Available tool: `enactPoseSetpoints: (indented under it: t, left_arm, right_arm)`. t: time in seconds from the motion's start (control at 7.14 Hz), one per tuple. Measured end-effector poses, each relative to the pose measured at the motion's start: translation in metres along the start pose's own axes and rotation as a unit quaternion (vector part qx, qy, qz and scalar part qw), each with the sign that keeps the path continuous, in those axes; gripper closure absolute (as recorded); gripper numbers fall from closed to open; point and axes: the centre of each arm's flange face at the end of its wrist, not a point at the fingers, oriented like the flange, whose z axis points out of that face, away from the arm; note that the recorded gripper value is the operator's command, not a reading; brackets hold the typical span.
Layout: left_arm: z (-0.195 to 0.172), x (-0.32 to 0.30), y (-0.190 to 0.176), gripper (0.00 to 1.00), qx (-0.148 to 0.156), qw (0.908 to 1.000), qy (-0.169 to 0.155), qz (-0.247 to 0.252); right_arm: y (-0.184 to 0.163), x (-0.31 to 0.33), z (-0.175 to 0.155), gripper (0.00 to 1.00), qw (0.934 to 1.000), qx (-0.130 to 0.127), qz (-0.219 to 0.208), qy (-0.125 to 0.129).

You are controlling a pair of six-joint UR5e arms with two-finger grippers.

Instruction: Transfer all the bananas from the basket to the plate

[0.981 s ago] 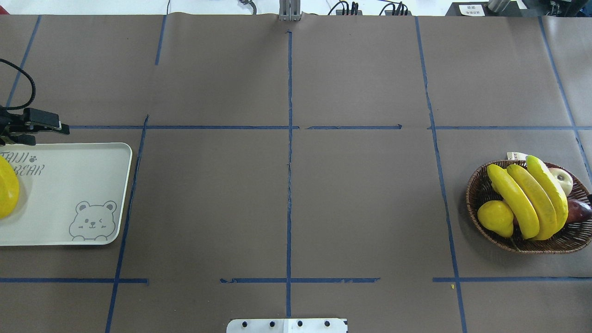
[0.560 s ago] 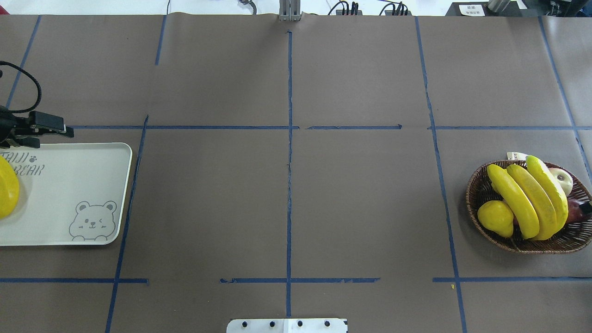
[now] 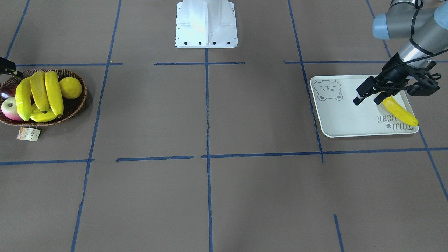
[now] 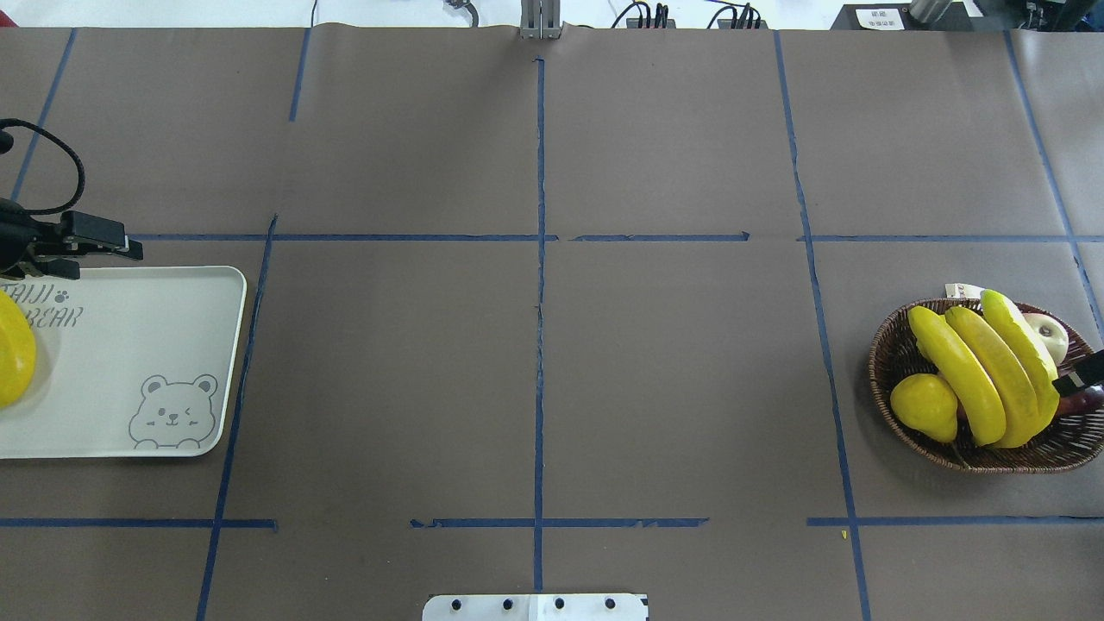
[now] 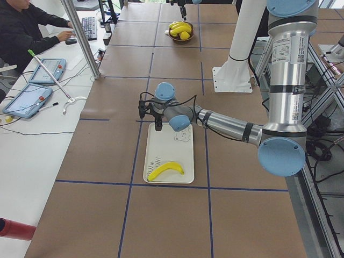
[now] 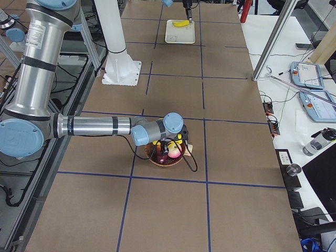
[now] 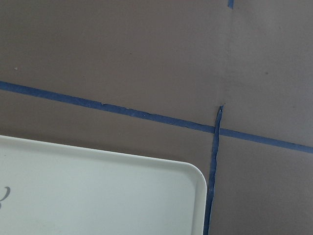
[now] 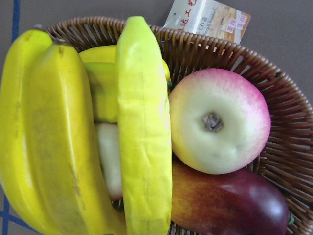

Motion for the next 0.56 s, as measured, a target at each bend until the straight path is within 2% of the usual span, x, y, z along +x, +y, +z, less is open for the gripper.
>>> enactPoseSetpoints:
  t: [0.56]
  left_arm:
    - [0.0035,-0.0016,-0.0009,0.01,-0.002,1.0,-0.002,-0.001]
  right_arm:
    - [-0.0048,-0.0083,0.011,0.24,0.9999,-0.012,-0.011,-0.001]
